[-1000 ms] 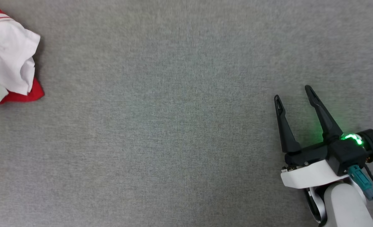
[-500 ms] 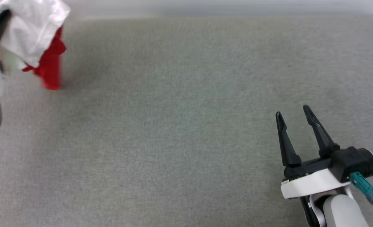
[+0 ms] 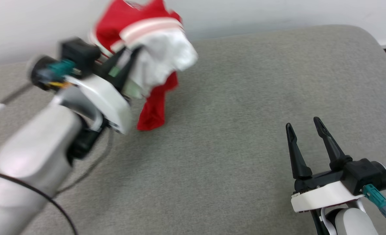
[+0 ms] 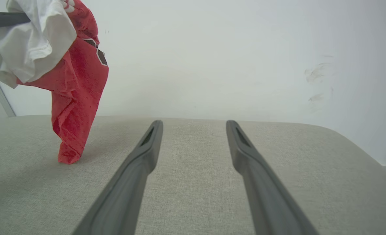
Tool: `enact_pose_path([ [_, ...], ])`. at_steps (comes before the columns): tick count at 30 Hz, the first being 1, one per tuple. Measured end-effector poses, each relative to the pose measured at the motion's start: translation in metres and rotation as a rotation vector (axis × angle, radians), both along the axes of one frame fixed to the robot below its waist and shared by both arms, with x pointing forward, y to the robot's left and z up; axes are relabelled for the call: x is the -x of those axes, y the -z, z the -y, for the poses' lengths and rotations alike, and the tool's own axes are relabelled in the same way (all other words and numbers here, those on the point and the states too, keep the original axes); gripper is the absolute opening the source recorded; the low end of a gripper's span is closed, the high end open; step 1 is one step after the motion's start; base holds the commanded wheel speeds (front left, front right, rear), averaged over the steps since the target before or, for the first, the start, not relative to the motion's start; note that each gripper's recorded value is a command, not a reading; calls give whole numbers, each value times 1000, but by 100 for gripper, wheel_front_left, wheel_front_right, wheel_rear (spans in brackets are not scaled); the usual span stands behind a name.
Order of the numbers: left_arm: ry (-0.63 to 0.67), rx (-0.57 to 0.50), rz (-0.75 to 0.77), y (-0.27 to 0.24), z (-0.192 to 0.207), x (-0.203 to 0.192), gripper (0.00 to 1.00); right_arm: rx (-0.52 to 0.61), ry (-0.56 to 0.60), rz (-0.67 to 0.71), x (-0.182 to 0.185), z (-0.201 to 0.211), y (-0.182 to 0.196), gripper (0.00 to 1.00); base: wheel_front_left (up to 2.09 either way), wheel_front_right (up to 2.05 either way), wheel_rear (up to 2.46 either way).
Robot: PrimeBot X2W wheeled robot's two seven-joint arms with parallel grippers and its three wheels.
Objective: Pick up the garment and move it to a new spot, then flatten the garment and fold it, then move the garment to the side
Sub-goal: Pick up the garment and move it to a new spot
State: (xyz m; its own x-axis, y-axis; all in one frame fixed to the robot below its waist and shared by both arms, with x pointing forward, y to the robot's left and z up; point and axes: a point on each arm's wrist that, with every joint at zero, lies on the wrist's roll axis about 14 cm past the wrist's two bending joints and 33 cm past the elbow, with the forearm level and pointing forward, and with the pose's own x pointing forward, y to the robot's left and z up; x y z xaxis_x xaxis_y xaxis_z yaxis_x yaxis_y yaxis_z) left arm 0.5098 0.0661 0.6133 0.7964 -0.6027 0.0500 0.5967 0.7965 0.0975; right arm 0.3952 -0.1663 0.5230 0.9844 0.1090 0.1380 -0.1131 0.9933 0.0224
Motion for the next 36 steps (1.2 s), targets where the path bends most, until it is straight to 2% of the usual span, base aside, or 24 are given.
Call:
enact_pose_path([
  [5, 121, -6, -95, 48, 68, 17, 0, 6, 51, -4, 7, 17, 0, 100, 0, 0, 0],
  [6, 140, -9, -120, 60, 79, 21, 6, 5, 57, -8, 8, 19, 1, 100, 0, 0, 0],
  [7, 162, -20, -143, 74, 89, 26, 98, 4, 63, -12, 9, 21, 2, 100, 0, 0, 0],
  [10, 268, -62, -213, 110, 123, 52, 100, 4, 71, -23, 11, 23, 5, 100, 0, 0, 0],
  [14, 336, -13, -262, 127, 149, 77, 100, 0, 82, -25, 12, 27, 6, 100, 0, 0, 0],
  [19, 263, 30, -229, 123, 133, 71, 100, -6, 59, -24, 9, 19, 6, 100, 0, 0, 0],
  [24, 71, 50, -127, 95, 78, 43, 100, -7, 30, -9, 8, 10, 2, 100, 0, 0, 0],
  [28, -107, 175, 35, 30, 22, 29, 100, -4, -4, 14, 6, -2, -5, 100, 0, 0, 0],
  [29, -147, 198, 58, 22, 8, 32, 100, -4, -11, 19, 7, -4, -7, 100, 0, 0, 0],
  [32, -264, 172, 129, 14, -39, 46, 100, -1, -35, 41, 8, -12, -14, 100, 0, 0, 0],
  [36, -379, 161, 186, 10, -80, 74, 100, 2, -60, 68, 11, -21, -23, 100, 0, 0, 0],
])
